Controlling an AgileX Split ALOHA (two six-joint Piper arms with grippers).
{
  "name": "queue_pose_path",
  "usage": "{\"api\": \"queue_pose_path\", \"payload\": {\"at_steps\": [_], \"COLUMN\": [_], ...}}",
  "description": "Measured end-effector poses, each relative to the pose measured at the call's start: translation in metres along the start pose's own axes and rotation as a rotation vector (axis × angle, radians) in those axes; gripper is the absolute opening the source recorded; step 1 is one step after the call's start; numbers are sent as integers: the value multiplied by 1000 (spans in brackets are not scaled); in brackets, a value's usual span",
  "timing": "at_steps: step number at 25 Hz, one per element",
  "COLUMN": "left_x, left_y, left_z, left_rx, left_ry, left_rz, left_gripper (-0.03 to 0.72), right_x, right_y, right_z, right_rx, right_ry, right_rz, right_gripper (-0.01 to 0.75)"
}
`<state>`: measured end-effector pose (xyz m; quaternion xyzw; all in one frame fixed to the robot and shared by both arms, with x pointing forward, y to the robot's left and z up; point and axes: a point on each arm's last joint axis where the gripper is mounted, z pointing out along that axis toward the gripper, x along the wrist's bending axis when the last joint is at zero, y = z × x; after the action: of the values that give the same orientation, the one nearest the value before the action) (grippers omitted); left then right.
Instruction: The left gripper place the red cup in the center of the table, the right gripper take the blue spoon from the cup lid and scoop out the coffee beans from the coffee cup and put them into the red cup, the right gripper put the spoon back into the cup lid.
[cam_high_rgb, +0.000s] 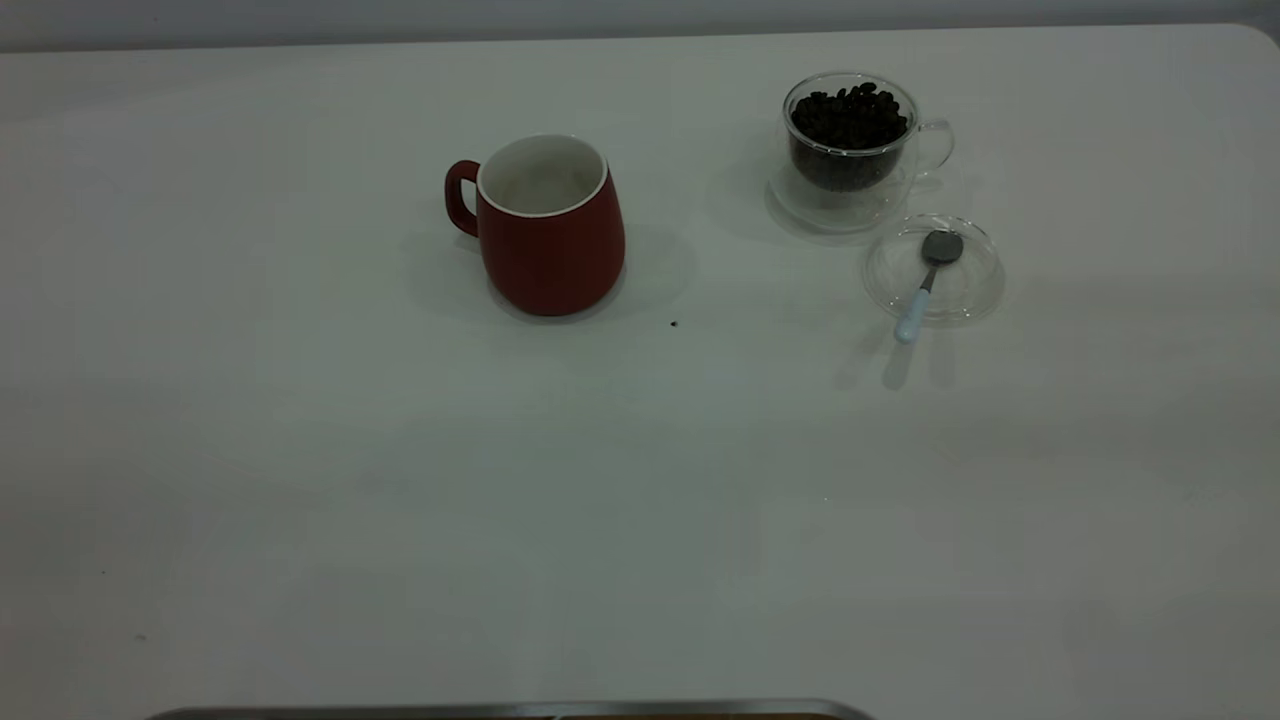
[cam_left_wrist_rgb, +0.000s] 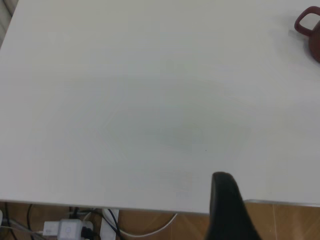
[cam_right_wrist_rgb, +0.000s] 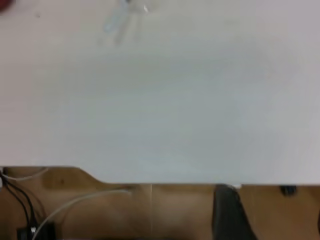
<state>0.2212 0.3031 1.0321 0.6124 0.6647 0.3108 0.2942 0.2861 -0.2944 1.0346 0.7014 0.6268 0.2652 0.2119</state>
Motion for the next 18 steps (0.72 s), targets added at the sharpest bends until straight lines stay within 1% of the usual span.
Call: {"api": "queue_pose_path", "payload": {"at_steps": [6, 8, 15, 18], "left_x": [0, 0, 0, 0], "left_y": [0, 0, 0, 0], "left_z": [0, 0, 0, 0], "left_rx": [0, 0, 0, 0], "left_ry": [0, 0, 0, 0], "left_rz": [0, 0, 0, 2], "left_gripper": [500, 500, 500, 500], "right_x": [2, 2, 2, 2], "right_y": [-6, -10, -33, -37], "right_z": [-9, -14, -37, -39], "right_rx": [-71, -114, -330, -348], "right_ry": [25, 28, 43, 58], "right_rz": [-27, -31, -52, -67], "right_gripper": [458, 458, 458, 458]}}
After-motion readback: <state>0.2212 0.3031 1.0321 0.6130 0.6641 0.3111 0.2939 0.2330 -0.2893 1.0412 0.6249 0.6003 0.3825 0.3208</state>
